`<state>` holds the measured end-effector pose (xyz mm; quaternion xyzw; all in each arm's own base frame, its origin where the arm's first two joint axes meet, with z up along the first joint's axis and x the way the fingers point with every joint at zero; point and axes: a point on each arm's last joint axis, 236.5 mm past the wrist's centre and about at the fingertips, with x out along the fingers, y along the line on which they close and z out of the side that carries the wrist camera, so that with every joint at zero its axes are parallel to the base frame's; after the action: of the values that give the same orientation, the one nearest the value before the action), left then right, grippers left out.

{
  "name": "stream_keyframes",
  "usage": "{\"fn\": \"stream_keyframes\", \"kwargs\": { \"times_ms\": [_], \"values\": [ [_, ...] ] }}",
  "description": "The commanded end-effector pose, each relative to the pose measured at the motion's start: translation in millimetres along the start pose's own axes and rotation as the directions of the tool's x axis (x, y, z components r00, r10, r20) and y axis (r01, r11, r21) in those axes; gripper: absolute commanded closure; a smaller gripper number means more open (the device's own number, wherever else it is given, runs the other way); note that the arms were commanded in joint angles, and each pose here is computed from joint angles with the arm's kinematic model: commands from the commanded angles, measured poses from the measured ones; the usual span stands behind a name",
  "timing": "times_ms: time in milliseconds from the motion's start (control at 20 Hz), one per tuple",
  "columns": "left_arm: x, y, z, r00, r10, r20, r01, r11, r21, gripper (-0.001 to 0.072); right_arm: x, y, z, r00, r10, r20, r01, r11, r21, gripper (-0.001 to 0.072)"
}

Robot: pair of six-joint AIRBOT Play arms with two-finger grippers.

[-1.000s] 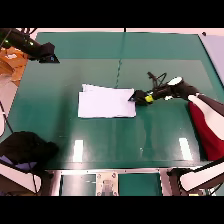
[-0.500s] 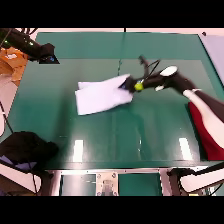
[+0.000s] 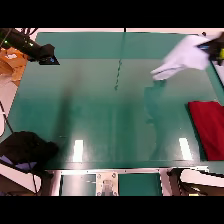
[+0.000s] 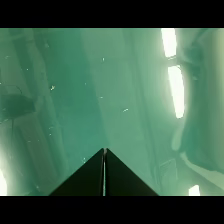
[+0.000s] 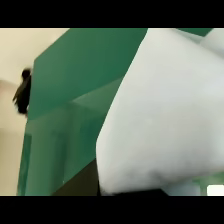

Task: Fold the shirts.

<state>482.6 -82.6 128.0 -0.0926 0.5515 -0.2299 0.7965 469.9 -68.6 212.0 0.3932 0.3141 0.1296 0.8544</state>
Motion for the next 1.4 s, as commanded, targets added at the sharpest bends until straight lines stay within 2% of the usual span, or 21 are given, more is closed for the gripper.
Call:
{"fn": "stream_keyframes", "kwargs": {
  "times_ms": [0, 200, 350, 450, 550, 750, 950, 1000, 1150, 1200, 1250, 1300, 1350],
  "values": [
    [-0.5, -0.4, 0.0, 1.0, 0.0, 0.0, 0.0, 1.0, 0.002, 0.0686, -99.6, -80.0, 41.9, 0.968, -0.187, 0.168, 0.167, 0.978, 0.128, 0.0693],
    [-0.5, -0.4, 0.0, 1.0, 0.0, 0.0, 0.0, 1.0, 0.001, 0.0686, -181.0, -172.3, 36.9, 0.864, -0.463, 0.195, 0.42, 0.879, 0.226, 0.0693],
    [-0.5, -0.6, -0.1, 1.0, 0.0, 0.0, 0.0, 1.0, 0.001, 0.0686, -201.1, -197.7, 10.5, 0.853, -0.506, 0.125, 0.459, 0.843, 0.281, 0.0693],
    [-0.6, -2.4, -1.7, 1.0, -0.008, -0.007, 0.008, 1.0, 0.001, 0.0686, -206.1, -205.6, -18.4, 0.857, -0.516, 0.019, 0.48, 0.809, 0.339, 0.0693],
    [-0.6, -3.5, -2.3, 1.0, -0.013, -0.009, 0.013, 1.0, 0.001, 0.0686, -221.7, -214.6, -45.7, 0.8, -0.594, -0.087, 0.577, 0.72, 0.385, 0.0693],
    [-0.7, -7.5, -3.7, 0.999, -0.029, -0.015, 0.029, 1.0, 0.002, 0.0686, -271.6, -215.1, -83.9, 0.625, -0.753, -0.207, 0.74, 0.488, 0.462, 0.0692],
    [-0.7, -9.0, -5.0, 0.999, -0.036, -0.021, 0.036, 0.999, 0.002, 0.0686, -271.6, -224.3, -125.0, 0.588, -0.741, -0.326, 0.78, 0.412, 0.47, 0.0692],
    [-0.7, -9.7, -4.8, 0.999, -0.039, -0.02, 0.039, 0.999, 0.002, 0.0686, -271.0, -235.0, -143.5, 0.564, -0.732, -0.382, 0.802, 0.374, 0.466, 0.0691],
    [-0.9, -15.0, -4.8, 0.998, -0.061, -0.02, 0.062, 0.998, 0.003, 0.0686, -287.2, -276.0, -194.5, 0.413, -0.751, -0.515, 0.892, 0.22, 0.396, 0.0691],
    [-1.0, -15.9, -5.2, 0.998, -0.065, -0.022, 0.065, 0.998, 0.003, 0.0686, -290.4, -290.4, -204.6, 0.373, -0.765, -0.525, 0.909, 0.189, 0.371, 0.0691],
    [-1.1, -15.9, -4.9, 0.998, -0.065, -0.021, 0.065, 0.998, 0.003, 0.0686, -287.1, -301.3, -210.8, 0.364, -0.772, -0.522, 0.913, 0.184, 0.364, 0.0625],
    [-1.0, -15.8, -4.7, 0.998, -0.065, -0.02, 0.065, 0.998, 0.003, 0.0686, -281.6, -310.9, -216.2, 0.364, -0.774, -0.518, 0.913, 0.187, 0.362, 0.0285],
    [-1.0, -15.9, -4.6, 0.998, -0.065, -0.019, 0.065, 0.998, 0.003, 0.0686, -277.0, -316.5, -223.0, 0.366, -0.766, -0.529, 0.914, 0.188, 0.36, 0.0036]
  ]
}}
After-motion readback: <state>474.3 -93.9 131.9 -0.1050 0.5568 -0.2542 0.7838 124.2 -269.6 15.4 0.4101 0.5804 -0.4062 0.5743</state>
